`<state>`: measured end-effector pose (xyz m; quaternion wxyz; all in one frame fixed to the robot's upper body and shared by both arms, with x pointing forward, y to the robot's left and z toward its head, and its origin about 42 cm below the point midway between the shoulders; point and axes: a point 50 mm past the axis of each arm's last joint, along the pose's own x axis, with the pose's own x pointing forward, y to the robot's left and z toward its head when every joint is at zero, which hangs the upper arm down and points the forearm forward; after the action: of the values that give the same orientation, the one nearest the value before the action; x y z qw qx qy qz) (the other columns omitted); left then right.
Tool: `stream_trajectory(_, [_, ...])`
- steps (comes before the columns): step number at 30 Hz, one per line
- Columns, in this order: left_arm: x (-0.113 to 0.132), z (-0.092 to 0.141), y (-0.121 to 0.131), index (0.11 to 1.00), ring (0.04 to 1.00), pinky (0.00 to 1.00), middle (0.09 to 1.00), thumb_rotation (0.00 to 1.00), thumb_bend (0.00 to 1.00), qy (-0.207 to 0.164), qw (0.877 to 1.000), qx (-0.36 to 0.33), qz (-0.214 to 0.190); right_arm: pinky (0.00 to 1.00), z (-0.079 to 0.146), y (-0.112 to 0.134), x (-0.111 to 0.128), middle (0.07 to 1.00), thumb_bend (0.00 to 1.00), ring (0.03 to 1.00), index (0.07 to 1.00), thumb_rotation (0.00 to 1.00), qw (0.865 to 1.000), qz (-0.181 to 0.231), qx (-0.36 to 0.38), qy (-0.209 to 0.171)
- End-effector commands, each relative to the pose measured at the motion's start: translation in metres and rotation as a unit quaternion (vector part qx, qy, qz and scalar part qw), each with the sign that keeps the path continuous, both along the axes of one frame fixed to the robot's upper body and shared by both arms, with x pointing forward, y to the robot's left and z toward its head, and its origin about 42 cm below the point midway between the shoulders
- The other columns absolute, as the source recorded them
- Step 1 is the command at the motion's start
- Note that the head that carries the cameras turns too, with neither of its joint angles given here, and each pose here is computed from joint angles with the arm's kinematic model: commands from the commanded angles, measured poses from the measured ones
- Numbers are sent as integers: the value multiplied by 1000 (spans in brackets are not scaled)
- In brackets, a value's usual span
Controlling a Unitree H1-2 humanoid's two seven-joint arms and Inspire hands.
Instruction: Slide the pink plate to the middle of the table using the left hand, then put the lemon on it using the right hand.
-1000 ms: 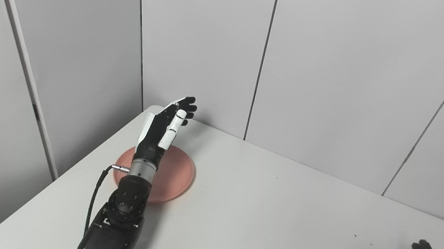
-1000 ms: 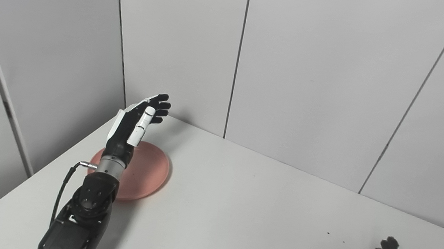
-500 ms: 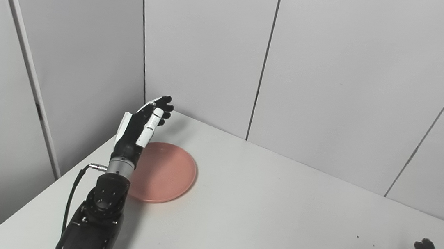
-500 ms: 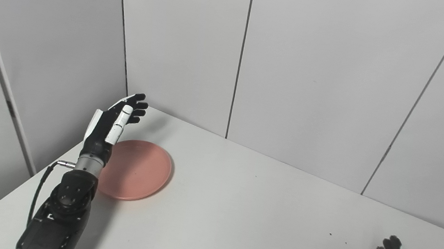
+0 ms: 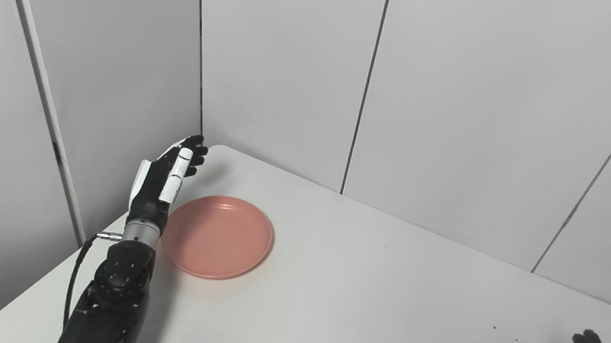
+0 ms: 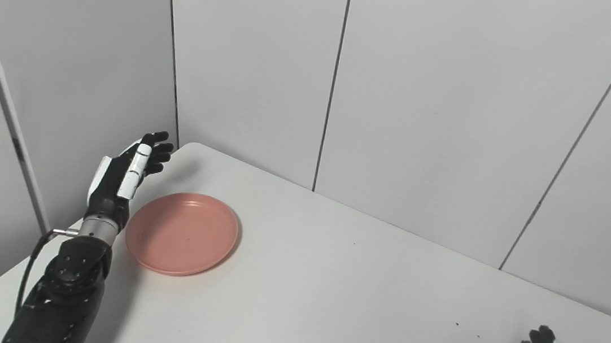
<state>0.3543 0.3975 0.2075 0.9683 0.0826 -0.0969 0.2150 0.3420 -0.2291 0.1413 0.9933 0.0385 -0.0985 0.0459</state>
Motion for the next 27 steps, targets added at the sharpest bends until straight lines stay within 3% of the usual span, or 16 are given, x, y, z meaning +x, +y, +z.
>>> stream_trajectory(1, [1,16,14,785,811,806,795,1000,690,-29,1000,12,3,1000,17,1,4,998,593,1000,996,1000,1000,3,5,-29])
stream_trajectory(16, [4,-4,29,787,807,800,795,1000,725,-7,999,-1,40,1000,19,1,4,994,585,1000,994,1000,1000,1,3,-27])
stream_trajectory(27, [15,-22,31,778,797,799,786,1000,678,-10,999,-29,8,1000,18,-1,5,986,599,1000,979,1000,1000,0,-2,-28])
